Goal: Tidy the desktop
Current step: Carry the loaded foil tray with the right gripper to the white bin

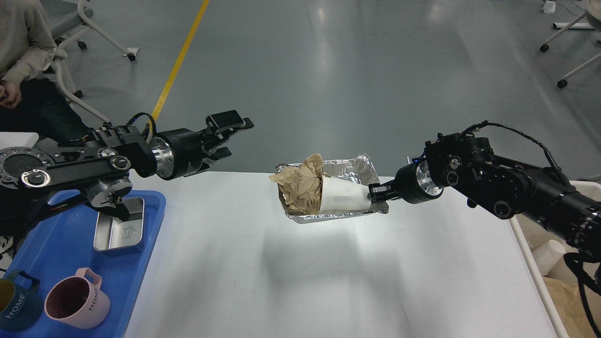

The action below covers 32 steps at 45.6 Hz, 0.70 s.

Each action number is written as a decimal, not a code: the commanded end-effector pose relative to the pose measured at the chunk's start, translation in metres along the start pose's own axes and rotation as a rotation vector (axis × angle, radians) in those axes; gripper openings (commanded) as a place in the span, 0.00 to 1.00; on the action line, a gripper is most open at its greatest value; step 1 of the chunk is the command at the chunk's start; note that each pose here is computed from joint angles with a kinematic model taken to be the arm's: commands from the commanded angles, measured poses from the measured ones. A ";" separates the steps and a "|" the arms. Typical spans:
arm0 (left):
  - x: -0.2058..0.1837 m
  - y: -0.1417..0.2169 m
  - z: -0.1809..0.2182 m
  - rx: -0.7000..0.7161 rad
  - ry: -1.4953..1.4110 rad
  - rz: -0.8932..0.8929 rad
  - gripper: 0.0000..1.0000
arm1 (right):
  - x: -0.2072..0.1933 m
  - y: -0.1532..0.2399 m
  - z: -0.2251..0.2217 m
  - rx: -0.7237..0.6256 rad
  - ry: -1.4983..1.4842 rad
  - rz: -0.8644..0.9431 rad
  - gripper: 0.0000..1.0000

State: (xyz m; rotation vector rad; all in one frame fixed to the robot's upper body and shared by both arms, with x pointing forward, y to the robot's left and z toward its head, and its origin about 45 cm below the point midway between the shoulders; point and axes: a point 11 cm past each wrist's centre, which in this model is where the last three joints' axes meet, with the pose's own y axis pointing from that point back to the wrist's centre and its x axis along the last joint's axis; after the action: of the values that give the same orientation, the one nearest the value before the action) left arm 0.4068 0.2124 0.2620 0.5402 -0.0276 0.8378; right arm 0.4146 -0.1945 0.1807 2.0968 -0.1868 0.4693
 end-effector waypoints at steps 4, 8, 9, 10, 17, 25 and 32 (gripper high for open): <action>0.028 0.020 -0.010 -0.150 0.270 0.124 0.96 | 0.001 0.019 0.027 -0.009 -0.089 0.047 0.00; 0.037 0.029 -0.021 -0.208 0.424 0.176 0.96 | 0.001 0.031 0.044 -0.018 -0.140 0.081 0.00; 0.040 0.032 -0.022 -0.223 0.452 0.191 0.96 | 0.001 0.035 0.049 -0.019 -0.151 0.090 0.00; 0.043 0.034 -0.025 -0.234 0.480 0.204 0.96 | 0.002 0.040 0.053 -0.023 -0.165 0.101 0.00; 0.044 0.044 -0.047 -0.285 0.633 0.256 0.96 | 0.004 0.076 0.088 -0.040 -0.273 0.184 0.00; 0.040 0.047 -0.065 -0.394 0.849 0.317 0.96 | -0.007 0.122 0.138 -0.107 -0.397 0.285 0.00; 0.038 0.045 -0.076 -0.485 1.015 0.360 0.96 | -0.022 0.173 0.173 -0.115 -0.555 0.403 0.00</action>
State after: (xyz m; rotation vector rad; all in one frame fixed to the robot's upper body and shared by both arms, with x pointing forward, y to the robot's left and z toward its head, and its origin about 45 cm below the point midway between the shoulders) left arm 0.3873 0.2974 0.2330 -0.2790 0.5327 1.2966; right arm 0.4002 -0.3933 0.2099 2.0446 -0.7964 0.1614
